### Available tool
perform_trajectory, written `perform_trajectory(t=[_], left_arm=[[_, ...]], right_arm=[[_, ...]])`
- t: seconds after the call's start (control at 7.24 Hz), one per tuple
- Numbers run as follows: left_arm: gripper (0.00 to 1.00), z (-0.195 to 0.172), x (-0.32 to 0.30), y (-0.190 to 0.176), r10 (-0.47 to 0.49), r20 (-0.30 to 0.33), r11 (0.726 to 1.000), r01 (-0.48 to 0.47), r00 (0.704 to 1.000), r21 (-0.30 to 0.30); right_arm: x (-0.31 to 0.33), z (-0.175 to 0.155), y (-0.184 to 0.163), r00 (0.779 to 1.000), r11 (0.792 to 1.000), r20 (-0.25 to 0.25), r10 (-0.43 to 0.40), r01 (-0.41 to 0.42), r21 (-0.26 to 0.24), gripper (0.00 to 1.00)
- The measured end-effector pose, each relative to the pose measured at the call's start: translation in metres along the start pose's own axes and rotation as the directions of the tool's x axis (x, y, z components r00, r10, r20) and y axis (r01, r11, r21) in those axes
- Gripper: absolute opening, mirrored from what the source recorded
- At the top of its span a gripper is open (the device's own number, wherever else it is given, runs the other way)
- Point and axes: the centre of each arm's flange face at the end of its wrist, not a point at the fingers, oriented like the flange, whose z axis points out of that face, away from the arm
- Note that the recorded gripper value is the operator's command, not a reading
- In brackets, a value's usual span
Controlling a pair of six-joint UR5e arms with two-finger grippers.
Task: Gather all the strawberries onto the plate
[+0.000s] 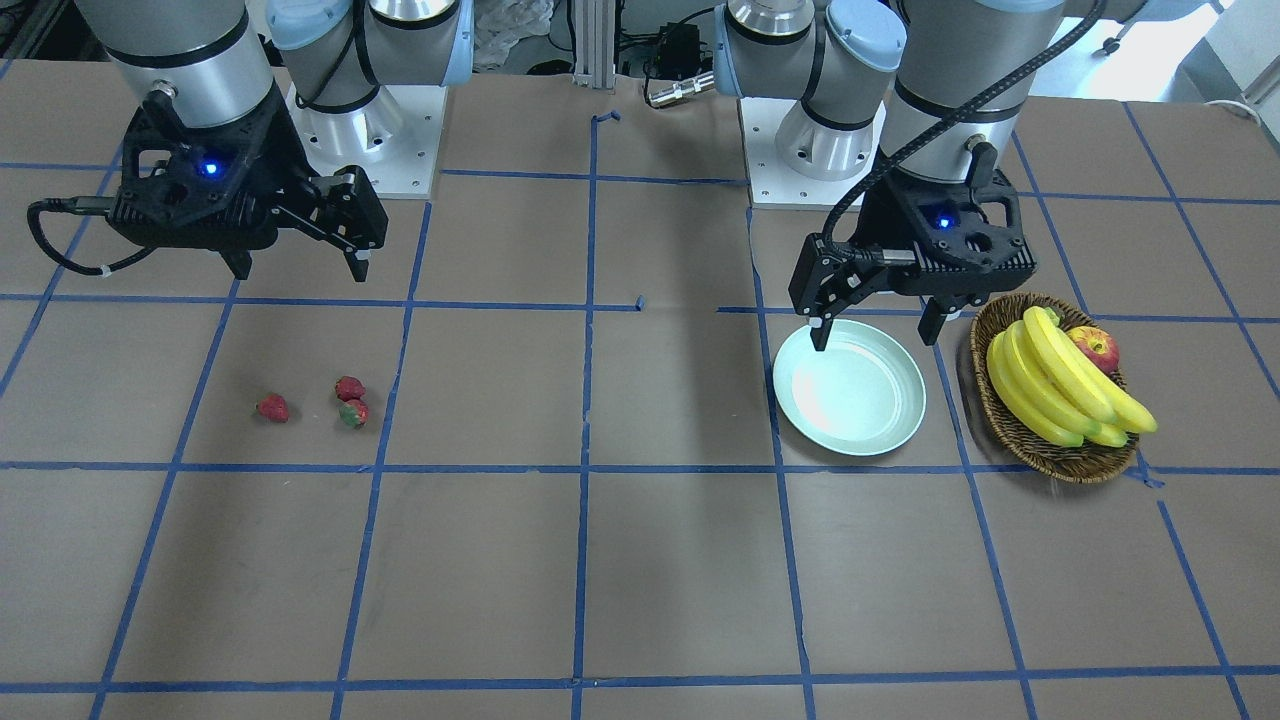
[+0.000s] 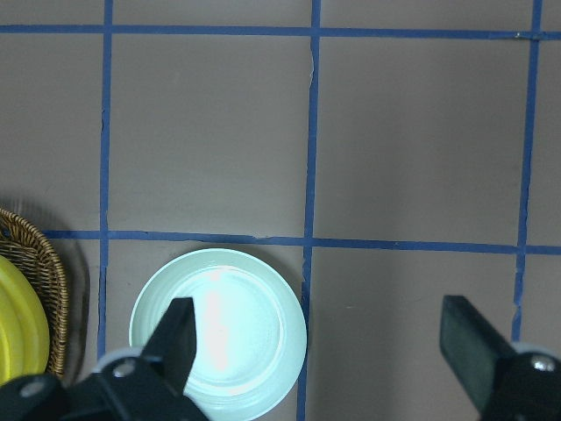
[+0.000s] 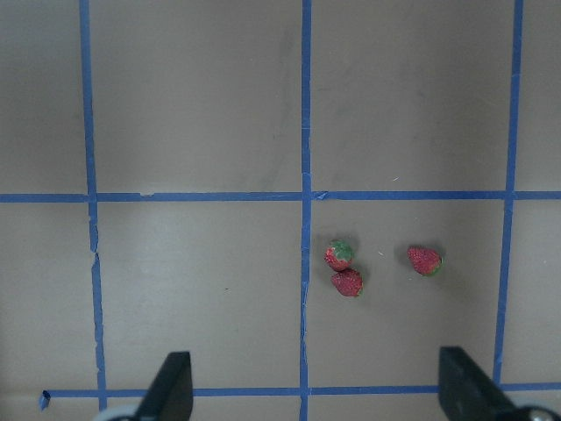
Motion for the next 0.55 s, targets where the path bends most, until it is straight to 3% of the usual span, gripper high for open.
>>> perform_trajectory(t=[0.28, 0.41, 0.55], left_arm=[[1.00, 0.004, 0.006, 0.004, -0.087, -0.063, 0.996, 0.087, 0.994, 0.001], [1.00, 0.005, 0.012, 0.008, -0.099, -0.117, 0.995, 0.096, 0.988, -0.032], [1.00, 0.005, 0.014, 0.011, -0.060, -0.131, 0.997, 0.053, 0.990, -0.061]], right_arm=[[0.000, 0.000, -0.001, 1.000, 1.000, 0.001, 0.000, 0.000, 0.000, 1.00], [0.000, 0.000, -0.001, 1.000, 1.000, 0.002, 0.000, 0.000, 0.000, 1.00], [0.000, 0.000, -0.001, 1.000, 1.000, 0.002, 0.000, 0.000, 0.000, 1.00]])
